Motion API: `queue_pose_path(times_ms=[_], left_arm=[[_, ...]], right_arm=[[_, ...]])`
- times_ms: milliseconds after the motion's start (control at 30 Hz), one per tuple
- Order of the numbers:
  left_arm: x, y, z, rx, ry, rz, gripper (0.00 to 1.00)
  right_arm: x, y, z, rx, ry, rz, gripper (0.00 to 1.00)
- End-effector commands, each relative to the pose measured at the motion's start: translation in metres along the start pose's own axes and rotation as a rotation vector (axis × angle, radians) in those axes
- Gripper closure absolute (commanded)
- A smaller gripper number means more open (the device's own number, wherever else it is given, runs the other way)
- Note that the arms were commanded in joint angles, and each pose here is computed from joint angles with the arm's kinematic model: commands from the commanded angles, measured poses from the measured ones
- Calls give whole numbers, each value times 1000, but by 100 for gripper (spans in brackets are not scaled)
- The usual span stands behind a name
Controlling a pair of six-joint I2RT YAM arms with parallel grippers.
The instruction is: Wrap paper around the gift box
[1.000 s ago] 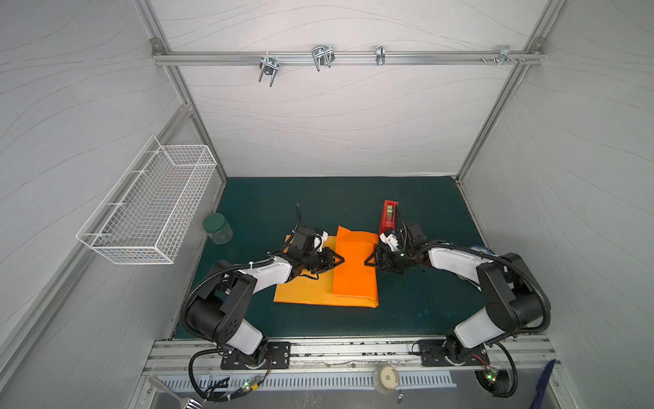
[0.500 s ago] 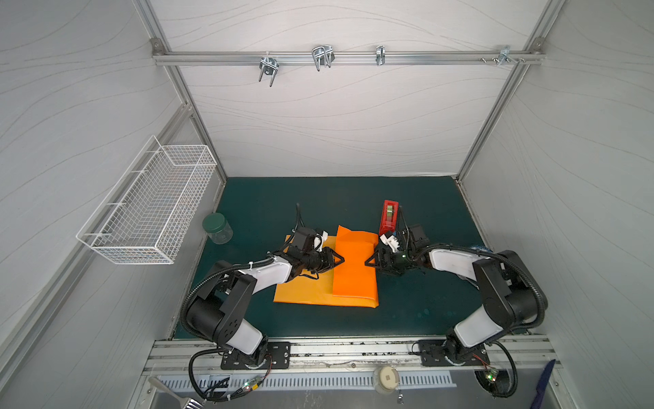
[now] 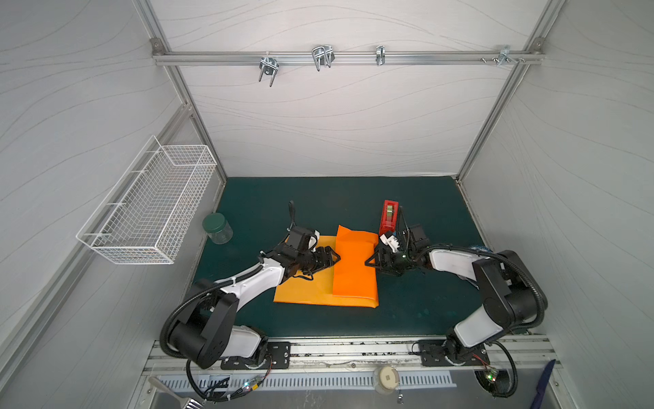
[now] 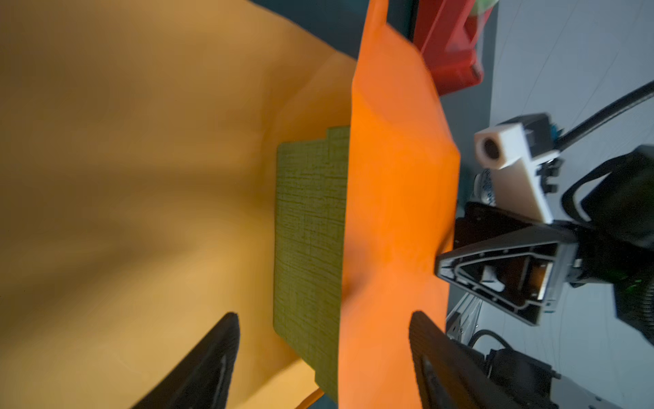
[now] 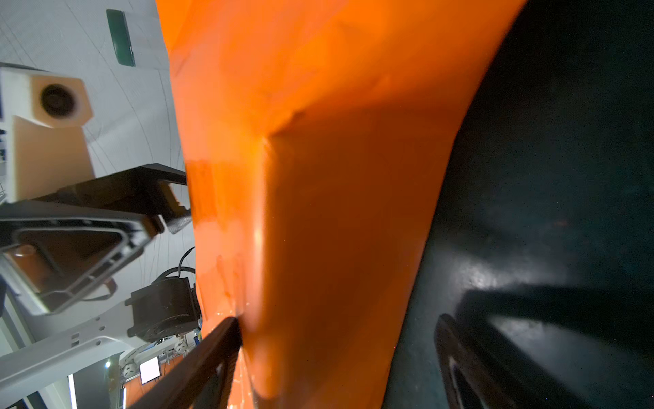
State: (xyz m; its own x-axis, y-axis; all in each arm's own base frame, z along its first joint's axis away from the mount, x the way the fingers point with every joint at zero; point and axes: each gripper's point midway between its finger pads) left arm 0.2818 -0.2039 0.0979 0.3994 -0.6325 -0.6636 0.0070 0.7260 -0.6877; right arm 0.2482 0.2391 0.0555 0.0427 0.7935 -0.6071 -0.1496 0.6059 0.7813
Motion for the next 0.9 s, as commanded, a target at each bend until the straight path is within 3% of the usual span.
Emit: queue_pose_path(times_ms=[0,167,300,533,867], left_arm=[[-30,44,25,-48,-153,125,19],[-66,121,43,-203,-314,308,19],[-79,152,47,-227,-338,455,20],[-68,164,4,-340,-259,429,21],[-98,176,-47,-404,-254,537,22]], right_arm=[[5,-45,-20,87,35,-160,14],[5,-44,-19,87,32,-158,14],[6,-43,-18,87,34,-153,15],[5,-43,-20,86,32,-151,15],[6,-41,-18,86,32,-141,15]])
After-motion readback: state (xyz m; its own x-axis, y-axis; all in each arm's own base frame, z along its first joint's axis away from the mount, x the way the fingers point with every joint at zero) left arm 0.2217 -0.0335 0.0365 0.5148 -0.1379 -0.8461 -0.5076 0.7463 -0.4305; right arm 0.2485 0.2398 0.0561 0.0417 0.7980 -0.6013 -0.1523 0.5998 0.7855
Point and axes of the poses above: each gripper's point midway between its finger pads, its own x axis out along the fingers, its own y axis along the line the jaws close on, z = x × y, and after that the axes turned 1 degree about x, right-handed
